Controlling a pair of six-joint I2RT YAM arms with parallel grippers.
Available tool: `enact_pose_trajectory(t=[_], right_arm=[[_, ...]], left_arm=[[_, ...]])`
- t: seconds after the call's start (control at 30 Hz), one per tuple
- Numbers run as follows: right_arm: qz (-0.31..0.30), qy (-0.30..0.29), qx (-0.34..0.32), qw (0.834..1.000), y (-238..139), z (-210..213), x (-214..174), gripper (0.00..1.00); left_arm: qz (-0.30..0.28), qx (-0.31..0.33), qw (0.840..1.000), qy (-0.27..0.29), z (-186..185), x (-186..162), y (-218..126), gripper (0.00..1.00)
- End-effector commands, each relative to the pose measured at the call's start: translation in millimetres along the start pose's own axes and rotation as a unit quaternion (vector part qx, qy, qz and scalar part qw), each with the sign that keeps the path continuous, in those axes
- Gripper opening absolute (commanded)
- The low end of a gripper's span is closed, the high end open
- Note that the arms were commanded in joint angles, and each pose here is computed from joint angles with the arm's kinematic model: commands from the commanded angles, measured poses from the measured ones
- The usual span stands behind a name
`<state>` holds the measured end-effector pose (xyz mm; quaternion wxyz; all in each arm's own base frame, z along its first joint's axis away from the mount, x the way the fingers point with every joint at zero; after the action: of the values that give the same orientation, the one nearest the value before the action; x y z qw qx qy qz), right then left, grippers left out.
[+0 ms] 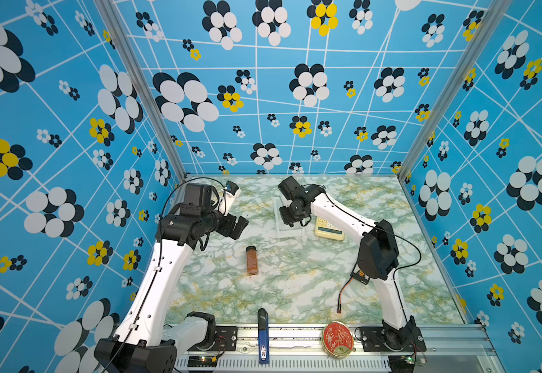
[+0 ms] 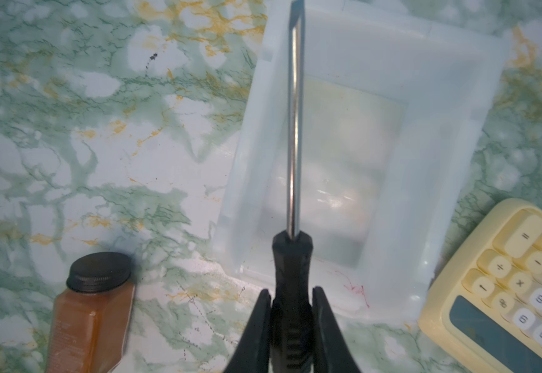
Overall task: Put the screwdriver in the bin
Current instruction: 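Lift the screwdriver with the right gripper and carry it over the white bin, then lower the screwdriver into the white bin and open the right gripper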
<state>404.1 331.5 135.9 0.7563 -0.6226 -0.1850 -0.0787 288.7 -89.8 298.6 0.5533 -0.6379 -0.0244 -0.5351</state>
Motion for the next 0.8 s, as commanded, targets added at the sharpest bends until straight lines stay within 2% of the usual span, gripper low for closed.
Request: enact_pose_trajectory(t=[0.0, 0.4, 0.77], right_arm=[[0.014, -0.023, -0.026, 0.999, 14, -9, 1, 0.11], [0.014, -0.077, -0.089, 0.993, 42, -23, 11, 0.12], [0.025, -0.079, -0.099, 0.992, 60, -29, 11, 0.13]], left_arm=[[-0.005, -0.009, 1.0, -0.014, 1, 5, -2, 0.99], [-0.006, -0.014, 1.0, -0.025, 3, 5, -1, 0.99], [-0.004, -0.016, 0.999, -0.028, 4, 5, 1, 0.99]])
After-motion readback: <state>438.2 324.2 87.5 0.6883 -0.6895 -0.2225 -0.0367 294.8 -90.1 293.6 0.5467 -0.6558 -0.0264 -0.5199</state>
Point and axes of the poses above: each gripper's point midway between its finger pads, its own y axis out along the fingers, its own z axis along the line the jaws close on, x = y × z, the point moved 2 cm from there along -y, back along the fingers, and after that the axes turned 15 degrees about y, right-handed, at the moved point
